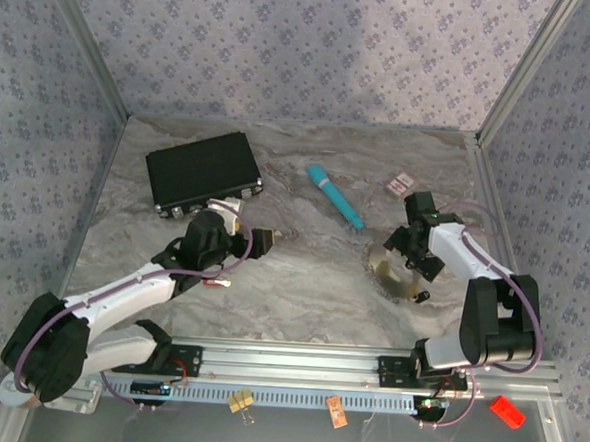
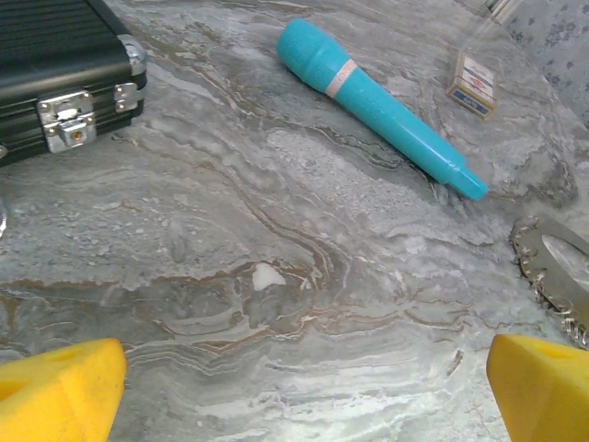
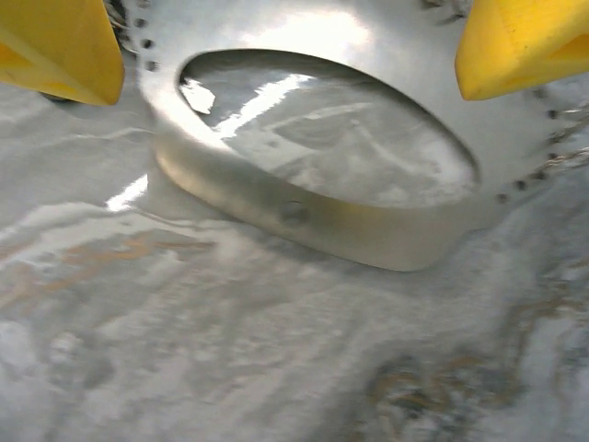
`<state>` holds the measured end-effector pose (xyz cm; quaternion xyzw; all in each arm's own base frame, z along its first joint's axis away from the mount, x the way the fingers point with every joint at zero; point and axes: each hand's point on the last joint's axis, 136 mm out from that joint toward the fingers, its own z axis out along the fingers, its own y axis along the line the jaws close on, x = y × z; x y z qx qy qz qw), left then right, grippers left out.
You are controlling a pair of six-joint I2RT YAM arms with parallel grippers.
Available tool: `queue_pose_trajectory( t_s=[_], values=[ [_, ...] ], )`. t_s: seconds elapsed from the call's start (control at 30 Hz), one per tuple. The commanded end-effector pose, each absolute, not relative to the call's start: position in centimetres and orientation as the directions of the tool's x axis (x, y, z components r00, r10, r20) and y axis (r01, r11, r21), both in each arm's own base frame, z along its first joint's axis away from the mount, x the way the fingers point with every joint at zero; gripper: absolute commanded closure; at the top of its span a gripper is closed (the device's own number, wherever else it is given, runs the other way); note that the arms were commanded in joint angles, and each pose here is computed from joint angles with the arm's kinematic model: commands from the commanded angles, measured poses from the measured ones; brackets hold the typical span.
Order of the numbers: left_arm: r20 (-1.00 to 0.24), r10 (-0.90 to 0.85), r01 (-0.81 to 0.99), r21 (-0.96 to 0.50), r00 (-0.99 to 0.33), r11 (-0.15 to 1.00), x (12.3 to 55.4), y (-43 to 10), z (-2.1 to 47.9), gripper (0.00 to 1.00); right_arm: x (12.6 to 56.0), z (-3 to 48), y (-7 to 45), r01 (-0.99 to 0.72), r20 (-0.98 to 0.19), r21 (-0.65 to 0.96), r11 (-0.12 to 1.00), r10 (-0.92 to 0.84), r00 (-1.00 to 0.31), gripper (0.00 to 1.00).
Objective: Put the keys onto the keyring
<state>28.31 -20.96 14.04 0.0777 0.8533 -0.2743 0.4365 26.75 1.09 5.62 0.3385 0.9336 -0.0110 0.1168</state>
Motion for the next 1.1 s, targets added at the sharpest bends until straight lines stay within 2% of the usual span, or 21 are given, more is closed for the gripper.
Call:
queue_pose_trajectory(
  t_s=[0.0,0.17,0.57,0.73,0.87,0.97,1.07],
  values=[
    [-0.805,-0.141,0.372,-0.412,-0.576,0.832,28.7,-21.3,15.3,0.0,23.9,5.5,-1.0,0.709,-0.213,-0.009,0.705,0.692,-0.69,0.03],
    [-0.807,-0.134,0.375,-0.406,-0.576,0.834,28.7,-21.4,15.2,0.0,24.1,4.2,-0.5,0.711,-0.166,0.061,0.701,0.709,-0.685,0.01],
    [-0.826,-0.105,0.374,-0.36,-0.554,0.855,28.5,-20.7,15.6,0.0,25.1,2.8,6.2,0.578,-0.077,0.162,0.799,0.595,-0.8,0.02],
    [-0.832,-0.1,0.37,-0.346,-0.546,0.862,28.4,-20.3,15.7,0.0,25.6,3.9,9.2,0.525,-0.086,0.203,0.827,0.549,-0.832,0.02],
    [-0.832,-0.101,0.37,-0.347,-0.546,0.862,28.1,-20.1,15.8,0.0,25.5,4.9,6.9,0.558,-0.147,0.129,0.819,0.573,-0.806,0.02],
    [-0.834,-0.103,0.369,-0.346,-0.542,0.863,28.0,-19.9,15.9,0.0,24.6,4.5,4.0,0.612,-0.16,0.061,0.788,0.613,-0.774,0.02],
    [-0.837,-0.108,0.366,-0.346,-0.537,0.864,27.9,-19.7,15.9,0.0,24.6,3.4,2.6,0.64,-0.145,0.066,0.765,0.642,-0.753,0.02]
  ],
)
